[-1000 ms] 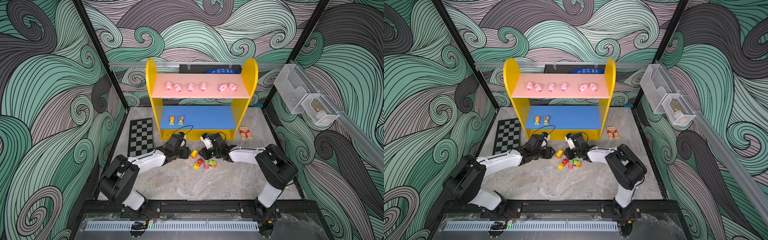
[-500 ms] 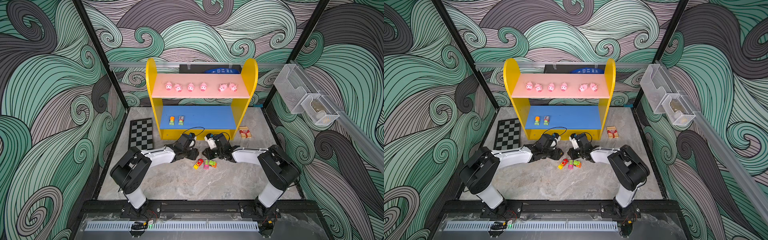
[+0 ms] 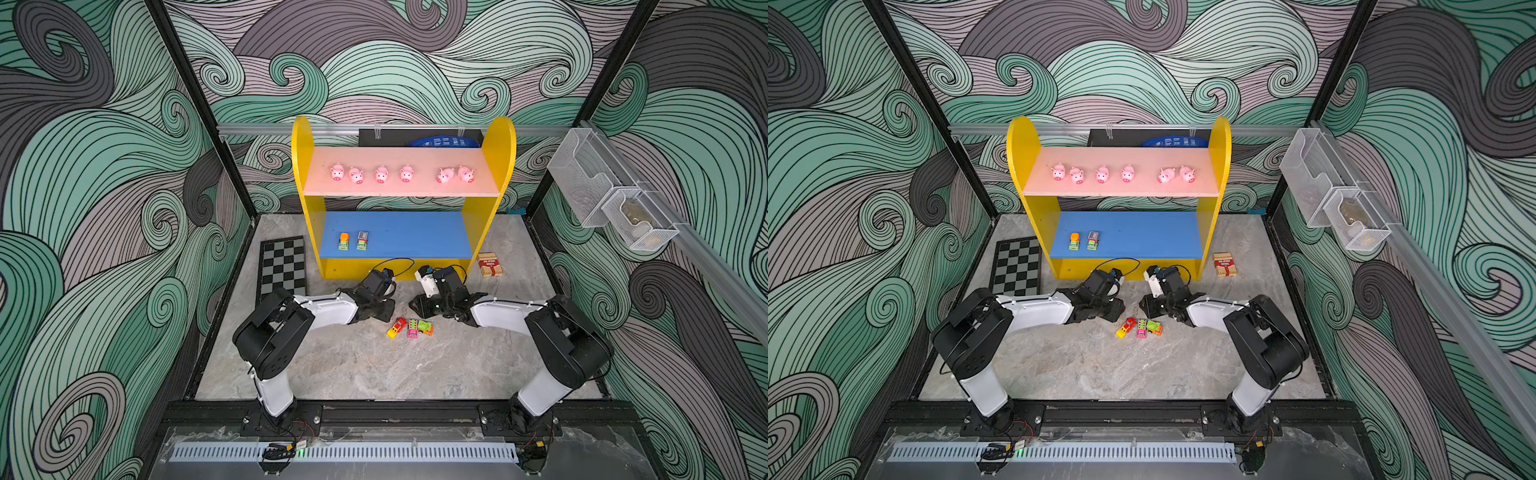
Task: Organize plastic toys on shelves
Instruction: Pick up the plastic toy at the center of the board, then place the plastic toy on the shelf.
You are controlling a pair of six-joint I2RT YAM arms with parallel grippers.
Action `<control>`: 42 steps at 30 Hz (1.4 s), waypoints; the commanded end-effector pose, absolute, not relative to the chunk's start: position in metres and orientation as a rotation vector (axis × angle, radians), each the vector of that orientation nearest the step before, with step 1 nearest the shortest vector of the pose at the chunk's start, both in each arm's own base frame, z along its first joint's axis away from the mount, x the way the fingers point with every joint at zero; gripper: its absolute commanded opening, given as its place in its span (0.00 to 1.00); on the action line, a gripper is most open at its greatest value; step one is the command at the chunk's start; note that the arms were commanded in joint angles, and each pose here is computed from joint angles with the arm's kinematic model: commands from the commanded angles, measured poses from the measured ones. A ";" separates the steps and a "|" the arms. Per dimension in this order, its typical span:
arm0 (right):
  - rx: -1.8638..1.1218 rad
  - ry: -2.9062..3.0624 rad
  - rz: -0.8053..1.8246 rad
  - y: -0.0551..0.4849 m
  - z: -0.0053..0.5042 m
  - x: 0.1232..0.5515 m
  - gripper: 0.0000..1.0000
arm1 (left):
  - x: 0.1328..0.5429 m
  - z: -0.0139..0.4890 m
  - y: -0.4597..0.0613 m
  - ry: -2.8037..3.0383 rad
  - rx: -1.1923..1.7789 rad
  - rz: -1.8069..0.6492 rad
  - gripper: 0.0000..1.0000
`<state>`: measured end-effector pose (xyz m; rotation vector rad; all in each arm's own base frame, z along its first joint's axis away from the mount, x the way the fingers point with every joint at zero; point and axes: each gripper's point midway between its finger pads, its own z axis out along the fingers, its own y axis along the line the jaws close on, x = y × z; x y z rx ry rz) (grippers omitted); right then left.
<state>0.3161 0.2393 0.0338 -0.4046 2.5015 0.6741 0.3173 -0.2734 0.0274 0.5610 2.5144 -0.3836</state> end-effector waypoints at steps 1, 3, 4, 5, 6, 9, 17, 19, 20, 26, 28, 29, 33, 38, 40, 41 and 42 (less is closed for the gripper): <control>-0.386 2.486 0.699 0.237 0.040 0.315 0.30 | 0.322 0.028 -0.275 2.510 0.580 -0.338 0.43; -0.382 2.486 0.699 0.235 0.040 0.314 0.30 | 0.321 0.027 -0.272 2.514 0.576 -0.316 0.42; -0.381 2.488 0.699 0.234 0.039 0.313 0.30 | 0.320 0.026 -0.271 2.517 0.577 -0.309 0.41; -0.380 2.487 0.699 0.234 0.039 0.314 0.30 | 0.320 0.025 -0.269 2.518 0.576 -0.303 0.38; -0.379 2.487 0.700 0.233 0.039 0.314 0.30 | 0.319 0.026 -0.268 2.518 0.573 -0.300 0.36; -0.374 2.485 0.702 0.233 0.040 0.314 0.30 | 0.316 0.026 -0.266 2.518 0.570 -0.302 0.33; -0.316 2.417 0.763 0.224 0.057 0.313 0.31 | 0.313 0.054 -0.267 2.468 0.549 -0.351 0.21; -0.291 2.388 0.788 0.219 0.063 0.312 0.31 | 0.312 0.070 -0.267 2.438 0.540 -0.378 0.21; -0.277 2.372 0.793 0.216 0.065 0.312 0.31 | 0.312 0.078 -0.267 2.424 0.535 -0.390 0.21; -0.229 2.304 0.802 0.201 0.075 0.307 0.32 | 0.315 0.123 -0.266 2.356 0.497 -0.415 0.21; -0.220 2.287 0.804 0.197 0.077 0.305 0.32 | 0.318 0.138 -0.265 2.340 0.477 -0.413 0.21; -0.216 2.277 0.805 0.195 0.079 0.304 0.32 | 0.320 0.147 -0.265 2.326 0.465 -0.410 0.21; -0.212 2.243 0.801 0.188 0.085 0.299 0.33 | 0.332 0.182 -0.265 2.268 0.437 -0.388 0.21; -0.219 2.212 0.803 0.185 0.091 0.295 0.33 | 0.355 0.217 -0.262 2.176 0.378 -0.343 0.21; -0.222 2.209 0.808 0.185 0.091 0.294 0.33 | 0.365 0.224 -0.262 2.166 0.354 -0.329 0.21; -0.221 2.207 0.808 0.184 0.091 0.294 0.34 | 0.371 0.227 -0.262 2.164 0.345 -0.323 0.21; -0.222 2.209 0.811 0.184 0.091 0.293 0.34 | 0.378 0.228 -0.262 2.166 0.334 -0.311 0.21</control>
